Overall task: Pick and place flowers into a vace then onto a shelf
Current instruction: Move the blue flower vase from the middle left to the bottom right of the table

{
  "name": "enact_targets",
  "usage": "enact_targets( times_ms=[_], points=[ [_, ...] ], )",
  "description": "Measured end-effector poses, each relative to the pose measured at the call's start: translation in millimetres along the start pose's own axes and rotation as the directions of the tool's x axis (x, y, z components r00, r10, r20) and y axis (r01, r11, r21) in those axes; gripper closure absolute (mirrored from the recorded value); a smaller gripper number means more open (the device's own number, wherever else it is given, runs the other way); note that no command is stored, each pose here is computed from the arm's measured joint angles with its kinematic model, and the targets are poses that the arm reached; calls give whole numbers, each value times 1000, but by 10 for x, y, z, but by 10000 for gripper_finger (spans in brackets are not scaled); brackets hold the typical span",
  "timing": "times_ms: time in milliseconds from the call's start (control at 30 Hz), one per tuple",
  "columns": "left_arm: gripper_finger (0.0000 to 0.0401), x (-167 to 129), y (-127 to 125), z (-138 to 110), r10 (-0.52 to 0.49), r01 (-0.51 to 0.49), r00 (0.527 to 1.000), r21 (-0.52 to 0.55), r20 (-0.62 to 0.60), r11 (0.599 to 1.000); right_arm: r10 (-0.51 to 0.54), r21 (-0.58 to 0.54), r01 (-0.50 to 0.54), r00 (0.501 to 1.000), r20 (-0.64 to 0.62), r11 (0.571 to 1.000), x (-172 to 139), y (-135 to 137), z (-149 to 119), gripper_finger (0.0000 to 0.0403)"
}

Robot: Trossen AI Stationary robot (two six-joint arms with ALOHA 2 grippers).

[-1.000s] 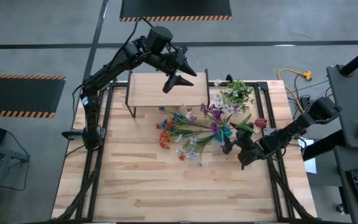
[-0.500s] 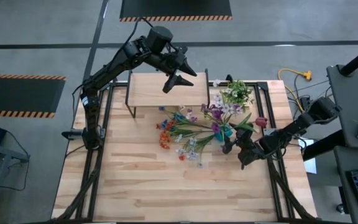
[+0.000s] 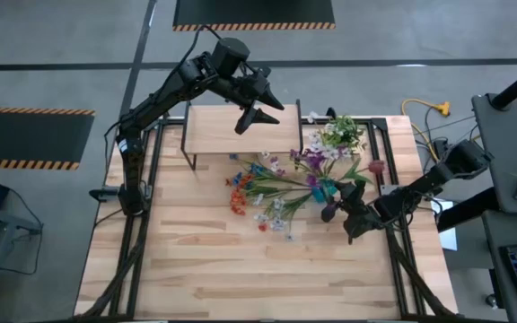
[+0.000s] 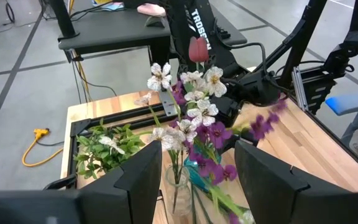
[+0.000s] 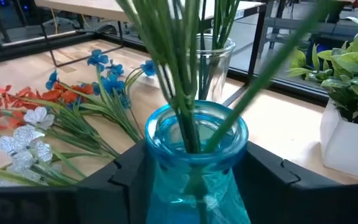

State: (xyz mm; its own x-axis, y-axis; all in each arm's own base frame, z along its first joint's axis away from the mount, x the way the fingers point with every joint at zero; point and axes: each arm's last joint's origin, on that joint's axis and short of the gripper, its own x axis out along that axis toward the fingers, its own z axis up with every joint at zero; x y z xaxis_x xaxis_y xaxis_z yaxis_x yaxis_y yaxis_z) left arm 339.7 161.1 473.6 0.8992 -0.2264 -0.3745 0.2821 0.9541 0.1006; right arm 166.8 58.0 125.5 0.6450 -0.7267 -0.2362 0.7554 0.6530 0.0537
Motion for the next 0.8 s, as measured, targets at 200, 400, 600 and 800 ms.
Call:
enact_targets(
  times_ms=[200, 400, 600, 800],
  points=[
    [214, 0, 0, 0, 0, 0, 1000, 0, 0, 1000, 19, -1, -19, 1000, -3, 1000, -17, 4, 44, 233],
    [214, -1, 2, -1, 1, -1, 1000, -1, 0, 1000, 76, 0, -76, 997, 13, 997, -109, 40, 162, 235],
    [214, -4, 5, -3, 2, -2, 1000, -2, -1, 1000, 148, 4, -148, 989, 16, 989, -240, 30, 199, 235],
    [214, -4, 5, -3, 2, -2, 1000, -2, -1, 1000, 282, -14, -282, 959, 0, 959, -459, 34, 215, 236]
  ],
)
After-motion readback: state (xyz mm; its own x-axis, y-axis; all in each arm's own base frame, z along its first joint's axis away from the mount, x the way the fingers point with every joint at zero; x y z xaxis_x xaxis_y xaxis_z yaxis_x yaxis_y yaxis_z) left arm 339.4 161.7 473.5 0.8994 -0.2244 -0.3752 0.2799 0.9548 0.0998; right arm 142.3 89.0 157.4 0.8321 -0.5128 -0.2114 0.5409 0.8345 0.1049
